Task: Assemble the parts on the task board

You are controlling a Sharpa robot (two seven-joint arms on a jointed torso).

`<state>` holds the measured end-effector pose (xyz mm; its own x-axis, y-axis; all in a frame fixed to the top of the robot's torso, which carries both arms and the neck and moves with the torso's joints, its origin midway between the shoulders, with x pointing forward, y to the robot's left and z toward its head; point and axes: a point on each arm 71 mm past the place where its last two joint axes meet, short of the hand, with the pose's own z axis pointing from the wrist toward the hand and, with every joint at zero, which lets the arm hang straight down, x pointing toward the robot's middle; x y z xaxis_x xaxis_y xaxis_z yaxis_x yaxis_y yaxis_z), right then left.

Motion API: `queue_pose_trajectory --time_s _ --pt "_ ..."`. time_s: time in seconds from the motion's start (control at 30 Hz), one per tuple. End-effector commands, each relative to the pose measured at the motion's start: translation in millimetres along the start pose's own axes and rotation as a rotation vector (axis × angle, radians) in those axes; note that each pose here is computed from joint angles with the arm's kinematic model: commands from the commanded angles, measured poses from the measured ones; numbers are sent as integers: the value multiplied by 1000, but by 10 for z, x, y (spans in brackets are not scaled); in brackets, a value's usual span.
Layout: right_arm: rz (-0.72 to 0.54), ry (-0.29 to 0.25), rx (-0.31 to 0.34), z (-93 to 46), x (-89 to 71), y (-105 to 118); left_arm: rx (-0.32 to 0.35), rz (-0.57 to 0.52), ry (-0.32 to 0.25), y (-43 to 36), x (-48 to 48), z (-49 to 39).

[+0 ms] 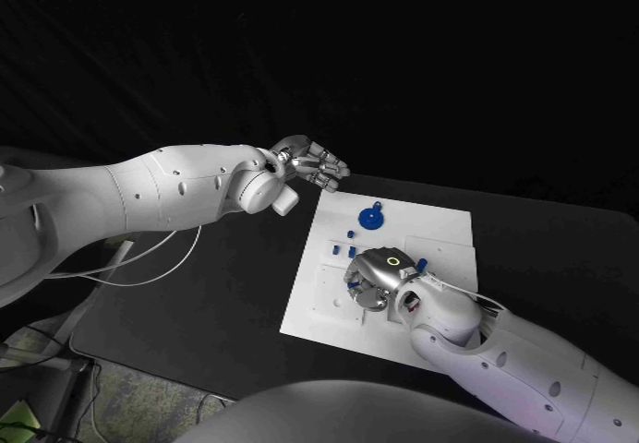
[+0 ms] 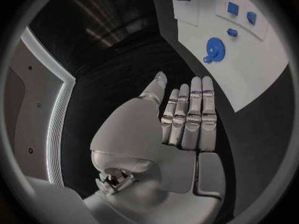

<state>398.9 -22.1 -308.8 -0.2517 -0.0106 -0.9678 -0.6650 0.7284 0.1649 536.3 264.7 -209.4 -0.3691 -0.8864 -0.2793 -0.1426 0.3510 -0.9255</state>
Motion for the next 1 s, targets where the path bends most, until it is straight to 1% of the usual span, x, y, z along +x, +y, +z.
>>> queue_pose_trajectory --time_s 0.03,0.63,1.0 --pt "-29 56 29 -21 95 -43 1 1 15 -12 18 3" --pt "-34 55 41 -24 101 -69 -7 6 19 -3 16 0" --pt "-7 1 38 -35 67 -83 -6 18 17 -2 11 -4"
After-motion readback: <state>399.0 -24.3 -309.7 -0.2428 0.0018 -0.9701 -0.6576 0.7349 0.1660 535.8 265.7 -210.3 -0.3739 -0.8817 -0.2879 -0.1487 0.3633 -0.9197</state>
